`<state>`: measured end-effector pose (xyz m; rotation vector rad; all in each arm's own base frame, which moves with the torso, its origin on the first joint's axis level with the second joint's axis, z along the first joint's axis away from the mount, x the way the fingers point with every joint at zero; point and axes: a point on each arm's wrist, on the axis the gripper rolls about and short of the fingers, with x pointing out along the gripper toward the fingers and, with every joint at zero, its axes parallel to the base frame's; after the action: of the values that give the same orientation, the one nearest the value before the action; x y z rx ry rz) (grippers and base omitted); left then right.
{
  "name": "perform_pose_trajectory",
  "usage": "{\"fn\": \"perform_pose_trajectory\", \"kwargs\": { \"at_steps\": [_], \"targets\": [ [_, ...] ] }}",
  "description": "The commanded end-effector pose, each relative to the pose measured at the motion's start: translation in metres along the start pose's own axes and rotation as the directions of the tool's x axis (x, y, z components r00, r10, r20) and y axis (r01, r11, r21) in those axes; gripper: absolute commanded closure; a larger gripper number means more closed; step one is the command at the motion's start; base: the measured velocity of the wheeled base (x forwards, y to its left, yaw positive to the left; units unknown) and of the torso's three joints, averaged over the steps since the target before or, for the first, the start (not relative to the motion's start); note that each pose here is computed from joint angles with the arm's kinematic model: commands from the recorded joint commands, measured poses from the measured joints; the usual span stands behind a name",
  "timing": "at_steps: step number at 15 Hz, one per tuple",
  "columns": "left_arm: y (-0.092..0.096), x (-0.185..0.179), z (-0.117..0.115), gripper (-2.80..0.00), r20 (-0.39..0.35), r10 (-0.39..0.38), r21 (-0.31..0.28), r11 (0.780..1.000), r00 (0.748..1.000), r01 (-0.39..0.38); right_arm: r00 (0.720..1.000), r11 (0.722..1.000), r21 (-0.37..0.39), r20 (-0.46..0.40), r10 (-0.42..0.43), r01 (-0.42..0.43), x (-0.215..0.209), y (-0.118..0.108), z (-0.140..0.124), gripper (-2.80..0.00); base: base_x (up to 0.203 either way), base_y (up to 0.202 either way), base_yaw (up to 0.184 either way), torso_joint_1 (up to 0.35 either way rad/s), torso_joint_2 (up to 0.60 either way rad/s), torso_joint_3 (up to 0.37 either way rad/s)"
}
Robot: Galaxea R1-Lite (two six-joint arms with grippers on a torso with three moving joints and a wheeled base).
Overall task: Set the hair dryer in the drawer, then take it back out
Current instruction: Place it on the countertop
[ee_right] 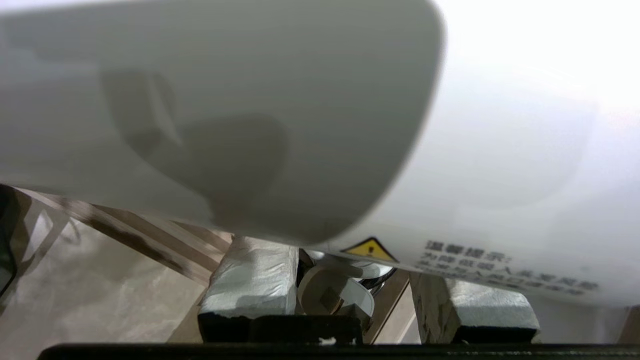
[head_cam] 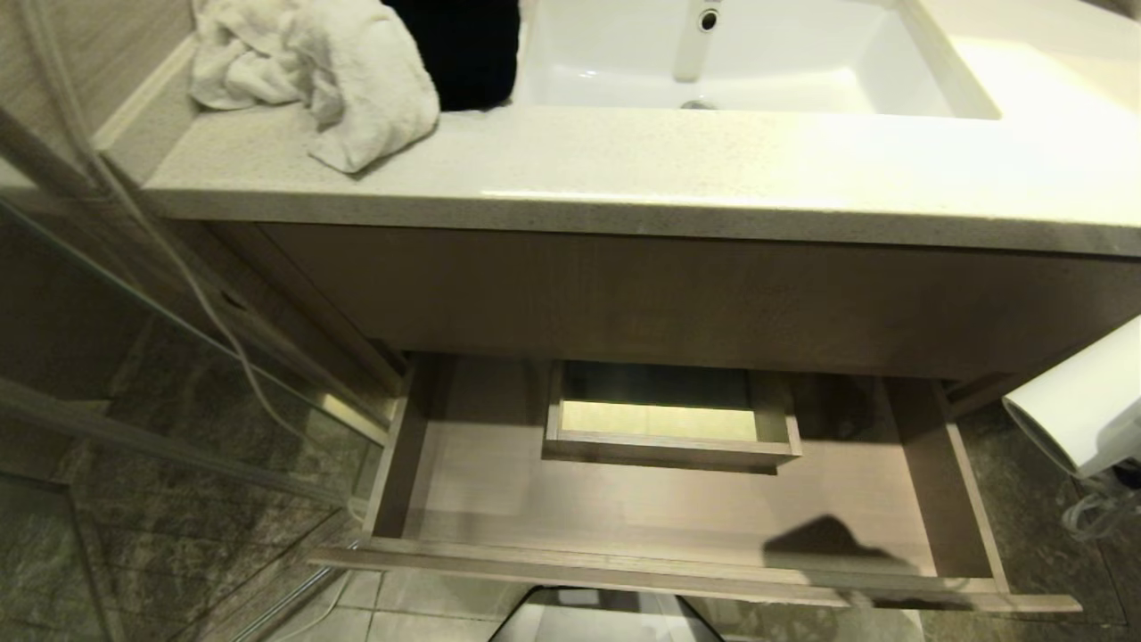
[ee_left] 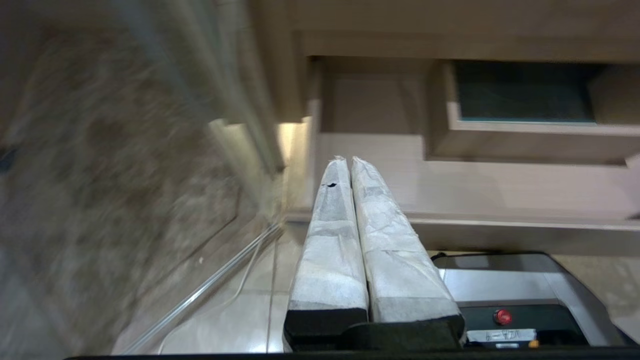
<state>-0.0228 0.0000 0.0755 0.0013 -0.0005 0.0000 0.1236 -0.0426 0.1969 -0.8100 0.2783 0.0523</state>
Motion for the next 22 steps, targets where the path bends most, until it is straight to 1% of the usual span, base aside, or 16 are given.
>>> {"fn": "perform_pose_trajectory", "kwargs": {
  "at_steps": [1, 8, 12, 20, 22],
  "targets": [
    [0.0, -0.0001, 0.0001, 0.0, 0.003, 0.0, 0.0, 1.0, 1.0, 0.0, 1.0, 1.0, -0.006, 0.001, -0.001, 0.001, -0.0011, 0.0005, 0.0, 0.0, 0.006, -0.017, 0.173, 0.311, -0.54, -0.232],
    [0.0, -0.0001, 0.0001, 0.0, 0.003, 0.0, 0.0, 1.0, 1.0, 0.0, 1.0, 1.0, 0.001, -0.009, -0.021, 0.021, -0.0041, -0.0008, -0.0014, 0.0, 0.004, -0.016, 0.165, 0.328, -0.58, -0.251],
    [0.0, -0.0001, 0.0001, 0.0, 0.003, 0.0, 0.0, 1.0, 1.0, 0.0, 1.0, 1.0, -0.002, -0.003, -0.027, 0.027, -0.0051, -0.0014, -0.0005, 0.0, 0.005, -0.013, 0.137, 0.085, -0.15, -0.069],
    [0.0, -0.0001, 0.0001, 0.0, 0.003, 0.0, 0.0, 1.0, 1.0, 0.0, 1.0, 1.0, 0.005, -0.015, -0.023, 0.024, -0.0072, 0.0014, -0.0021, 0.0, 0.0, 0.0, 0.0, 0.0, 0.0, 0.0],
    [0.0, -0.0001, 0.0001, 0.0, 0.003, 0.0, 0.0, 1.0, 1.0, 0.0, 1.0, 1.0, 0.003, -0.012, -0.028, 0.028, -0.0081, 0.0013, -0.0016, 0.0, 0.003, 0.024, -0.079, 0.0, 0.0, 0.002]
  ]
}}
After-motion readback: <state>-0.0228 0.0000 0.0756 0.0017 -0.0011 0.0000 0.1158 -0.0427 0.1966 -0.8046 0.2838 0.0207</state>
